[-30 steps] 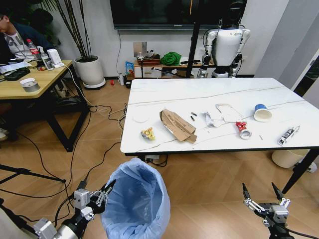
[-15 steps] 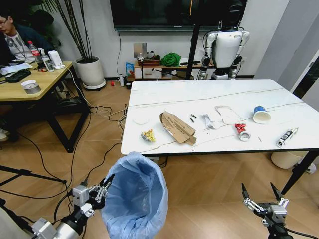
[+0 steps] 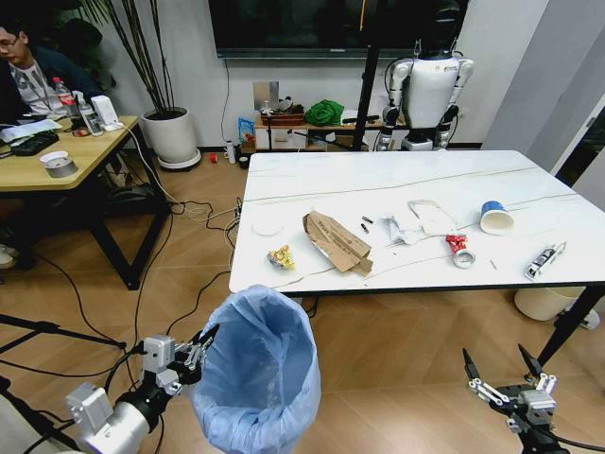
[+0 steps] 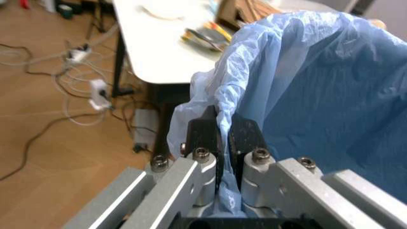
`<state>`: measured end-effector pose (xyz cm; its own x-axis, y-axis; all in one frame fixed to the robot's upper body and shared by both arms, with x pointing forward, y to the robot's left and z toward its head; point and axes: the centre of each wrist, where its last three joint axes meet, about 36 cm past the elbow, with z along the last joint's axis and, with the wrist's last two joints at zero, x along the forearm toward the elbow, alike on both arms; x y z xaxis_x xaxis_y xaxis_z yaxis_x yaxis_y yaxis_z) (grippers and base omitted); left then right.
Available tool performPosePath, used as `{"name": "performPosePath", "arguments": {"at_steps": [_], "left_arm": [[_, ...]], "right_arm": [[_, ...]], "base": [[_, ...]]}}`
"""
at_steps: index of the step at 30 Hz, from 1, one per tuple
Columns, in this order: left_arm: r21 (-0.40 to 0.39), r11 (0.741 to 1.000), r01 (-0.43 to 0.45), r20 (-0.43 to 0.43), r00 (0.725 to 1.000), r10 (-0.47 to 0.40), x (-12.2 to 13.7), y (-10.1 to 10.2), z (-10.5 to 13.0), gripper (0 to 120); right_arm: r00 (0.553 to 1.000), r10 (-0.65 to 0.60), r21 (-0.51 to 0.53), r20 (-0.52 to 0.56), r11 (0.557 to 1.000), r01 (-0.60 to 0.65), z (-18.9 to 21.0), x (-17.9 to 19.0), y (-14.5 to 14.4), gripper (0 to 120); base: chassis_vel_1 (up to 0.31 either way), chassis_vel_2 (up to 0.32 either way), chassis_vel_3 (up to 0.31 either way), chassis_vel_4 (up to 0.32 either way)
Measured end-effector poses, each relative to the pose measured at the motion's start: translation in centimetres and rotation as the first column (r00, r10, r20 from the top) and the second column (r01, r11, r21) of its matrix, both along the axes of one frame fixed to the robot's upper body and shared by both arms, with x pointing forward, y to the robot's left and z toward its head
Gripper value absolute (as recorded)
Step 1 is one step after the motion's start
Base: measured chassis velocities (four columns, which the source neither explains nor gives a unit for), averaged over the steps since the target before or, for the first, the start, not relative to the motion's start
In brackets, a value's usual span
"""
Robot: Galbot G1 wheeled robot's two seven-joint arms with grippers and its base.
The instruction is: Pick up the trash bin and place the trash from the table into it.
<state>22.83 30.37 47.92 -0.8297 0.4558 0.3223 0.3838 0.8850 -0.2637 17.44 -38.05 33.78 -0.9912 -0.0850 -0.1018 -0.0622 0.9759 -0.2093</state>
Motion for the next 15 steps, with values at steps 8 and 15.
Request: {"name": "performPosePath", "arguments": {"at_steps": [8, 15], "left_arm": [[0.003, 0.995, 0.102, -0.084, 0.991, -0.102, 0.5, 0.5, -1.0, 0], [0.002, 0.993, 0.12, -0.103, 0.988, -0.119, 0.5, 0.9, -1.3, 0]], "right_arm": [[0.981, 0.194, -0.134, -0.021, 0.972, -0.195, 5.6, 3.1, -1.2, 100], [0.962, 0.271, -0.116, -0.042, 0.955, -0.274, 11.0, 8.6, -1.3, 100]], "base": [[0.0, 0.0, 0.0, 0.0], [0.0, 0.0, 0.0, 0.0]]}}
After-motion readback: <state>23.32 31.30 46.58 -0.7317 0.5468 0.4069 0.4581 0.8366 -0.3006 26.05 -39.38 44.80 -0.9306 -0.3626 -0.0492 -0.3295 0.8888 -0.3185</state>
